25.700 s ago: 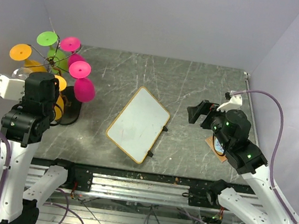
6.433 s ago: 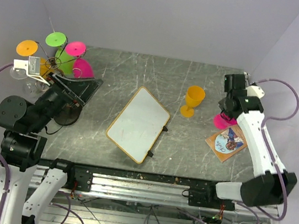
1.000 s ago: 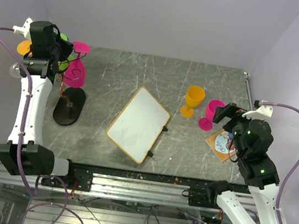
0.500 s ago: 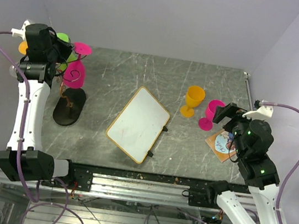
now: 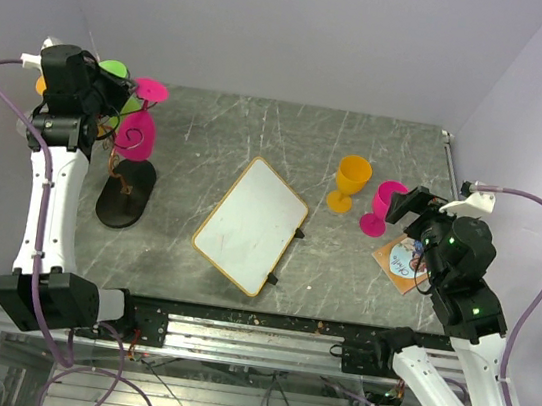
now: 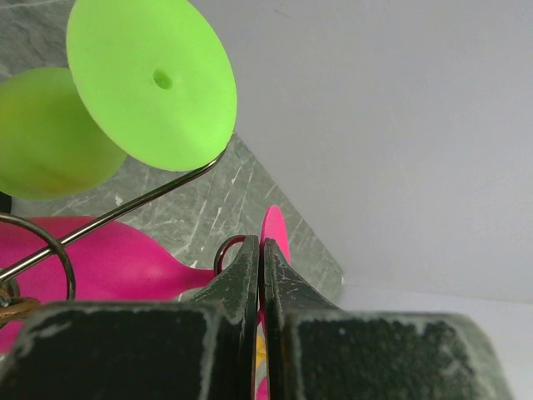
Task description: Take the wine glass off the wine glass rack
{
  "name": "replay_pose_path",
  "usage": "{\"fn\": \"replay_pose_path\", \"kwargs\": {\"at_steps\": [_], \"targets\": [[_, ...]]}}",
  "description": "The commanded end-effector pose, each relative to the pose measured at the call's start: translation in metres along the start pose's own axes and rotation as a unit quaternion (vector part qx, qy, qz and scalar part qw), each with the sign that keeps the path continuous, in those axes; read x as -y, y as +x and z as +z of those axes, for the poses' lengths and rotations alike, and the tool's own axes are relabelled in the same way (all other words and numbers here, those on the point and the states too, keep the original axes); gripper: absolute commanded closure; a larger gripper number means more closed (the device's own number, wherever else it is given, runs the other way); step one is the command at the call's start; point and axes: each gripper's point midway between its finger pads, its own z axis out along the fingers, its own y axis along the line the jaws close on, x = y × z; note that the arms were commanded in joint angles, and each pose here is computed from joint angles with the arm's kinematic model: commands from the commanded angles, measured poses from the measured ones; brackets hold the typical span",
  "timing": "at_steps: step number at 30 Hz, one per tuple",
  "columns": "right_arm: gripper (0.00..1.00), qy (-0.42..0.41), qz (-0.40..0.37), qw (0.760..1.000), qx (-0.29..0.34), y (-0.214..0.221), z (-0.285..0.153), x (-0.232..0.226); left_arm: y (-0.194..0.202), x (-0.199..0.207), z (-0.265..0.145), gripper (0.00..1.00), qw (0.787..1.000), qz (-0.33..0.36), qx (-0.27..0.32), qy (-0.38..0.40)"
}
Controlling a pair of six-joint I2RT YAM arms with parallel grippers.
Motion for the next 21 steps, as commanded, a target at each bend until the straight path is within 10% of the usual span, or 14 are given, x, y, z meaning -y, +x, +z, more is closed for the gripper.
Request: {"fn": "replay_pose_path", "kwargs": {"at_steps": [1, 21], "targets": [[0.05, -0.001, 0.000, 1.000, 0.012, -0.007, -0.002, 0.000, 0.002, 0.013, -0.001, 0.93, 0.999, -0.011, -0.021, 0.042], [0.04, -0.003, 0.000, 1.000, 0.010, -0.005, -0.002, -0.001, 0.003, 0.021, -0.025, 0.93, 0.989, -0.082, -0.041, 0.114]]}}
